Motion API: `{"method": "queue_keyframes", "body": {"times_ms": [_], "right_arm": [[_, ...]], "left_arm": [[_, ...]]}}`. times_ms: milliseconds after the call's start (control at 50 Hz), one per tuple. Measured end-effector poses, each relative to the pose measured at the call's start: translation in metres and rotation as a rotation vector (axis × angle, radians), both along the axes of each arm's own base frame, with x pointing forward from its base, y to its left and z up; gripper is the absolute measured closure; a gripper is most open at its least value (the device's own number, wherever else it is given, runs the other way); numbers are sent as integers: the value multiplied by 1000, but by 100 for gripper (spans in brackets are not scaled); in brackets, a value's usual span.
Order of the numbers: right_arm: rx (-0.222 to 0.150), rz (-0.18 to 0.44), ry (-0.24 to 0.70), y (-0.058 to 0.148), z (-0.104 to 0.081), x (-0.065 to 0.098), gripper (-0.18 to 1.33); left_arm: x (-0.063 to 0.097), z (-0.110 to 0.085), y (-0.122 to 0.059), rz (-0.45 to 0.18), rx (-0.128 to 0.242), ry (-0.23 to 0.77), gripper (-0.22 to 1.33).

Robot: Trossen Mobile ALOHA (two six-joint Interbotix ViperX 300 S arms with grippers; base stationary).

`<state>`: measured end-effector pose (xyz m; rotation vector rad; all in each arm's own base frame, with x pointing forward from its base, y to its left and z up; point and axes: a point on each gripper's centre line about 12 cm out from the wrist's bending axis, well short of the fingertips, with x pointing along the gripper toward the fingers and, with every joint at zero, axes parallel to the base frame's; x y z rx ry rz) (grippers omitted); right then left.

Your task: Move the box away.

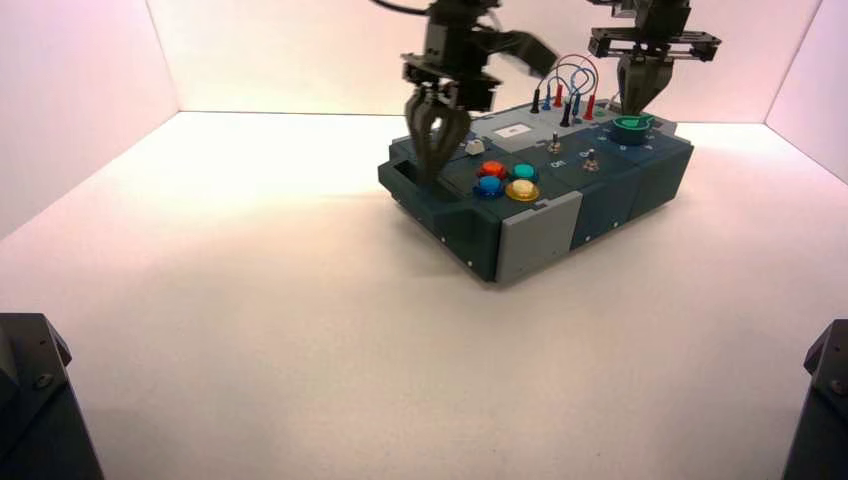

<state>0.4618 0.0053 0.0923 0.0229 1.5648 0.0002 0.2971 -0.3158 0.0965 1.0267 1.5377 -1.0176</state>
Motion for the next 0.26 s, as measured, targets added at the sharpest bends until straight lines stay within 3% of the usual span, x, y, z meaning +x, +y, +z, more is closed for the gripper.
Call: {"method": "queue_keyframes", "body": {"times_ms": [140, 260], "right_arm": [[3, 2, 28, 1, 1, -12, 130], [9, -4, 38, 1, 2, -18, 130]], "left_arm": [[-9, 7, -7, -10, -10, -7, 128], [-6, 12, -5, -3, -15, -17, 128]]}}
